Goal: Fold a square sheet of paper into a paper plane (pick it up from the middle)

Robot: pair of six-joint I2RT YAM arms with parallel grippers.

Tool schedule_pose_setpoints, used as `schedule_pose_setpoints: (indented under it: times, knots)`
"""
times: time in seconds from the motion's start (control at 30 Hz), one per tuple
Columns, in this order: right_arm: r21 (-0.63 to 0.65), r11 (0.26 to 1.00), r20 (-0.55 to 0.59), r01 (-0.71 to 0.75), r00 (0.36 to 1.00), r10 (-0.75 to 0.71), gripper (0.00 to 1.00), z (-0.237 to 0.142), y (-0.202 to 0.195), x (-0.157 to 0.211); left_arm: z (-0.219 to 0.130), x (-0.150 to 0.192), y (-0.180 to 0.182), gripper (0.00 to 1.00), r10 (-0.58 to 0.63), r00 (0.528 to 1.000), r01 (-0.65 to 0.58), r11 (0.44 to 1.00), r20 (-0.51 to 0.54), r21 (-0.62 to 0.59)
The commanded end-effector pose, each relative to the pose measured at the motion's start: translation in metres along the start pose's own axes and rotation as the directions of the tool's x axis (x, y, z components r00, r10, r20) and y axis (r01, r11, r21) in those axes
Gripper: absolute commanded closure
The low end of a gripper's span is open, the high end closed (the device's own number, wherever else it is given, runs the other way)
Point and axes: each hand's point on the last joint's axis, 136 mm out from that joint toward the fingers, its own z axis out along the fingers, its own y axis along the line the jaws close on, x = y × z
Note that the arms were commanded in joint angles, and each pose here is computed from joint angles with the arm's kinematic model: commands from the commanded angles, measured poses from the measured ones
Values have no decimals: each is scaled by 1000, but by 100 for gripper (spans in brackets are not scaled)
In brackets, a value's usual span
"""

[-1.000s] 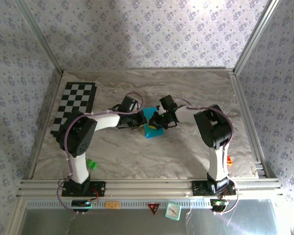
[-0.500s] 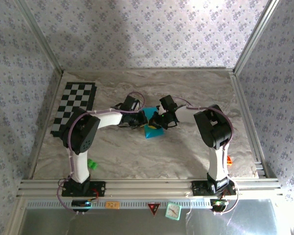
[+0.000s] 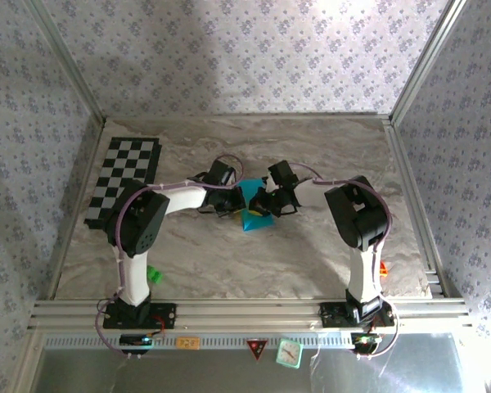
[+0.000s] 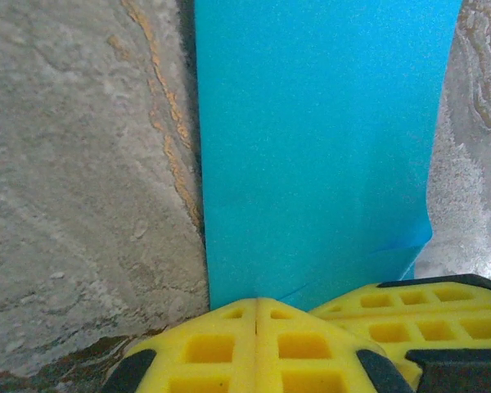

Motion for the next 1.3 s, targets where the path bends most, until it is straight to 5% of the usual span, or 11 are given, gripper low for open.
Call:
schedule_pose_setpoints:
  times: [0.0, 0.43, 0.7, 1.27]
  knots:
    - [23, 1000, 48, 0, 999, -1, 92, -14, -4, -9, 16, 25, 47, 100, -24, 996, 9, 985, -83, -171]
    - [205, 976, 37, -72, 997, 66, 94, -10, -72, 3, 19, 21, 41, 100, -5, 995, -11, 989, -104, -148]
    - [289, 941, 61, -177, 984, 167, 96, -4, -104, 15, -24, -26, -36, 100, 65, 997, -66, 998, 29, 25]
    - [366, 892, 103, -264, 965, 243, 96, -5, -123, 15, -20, 37, -54, 96, 22, 999, -15, 991, -47, 133]
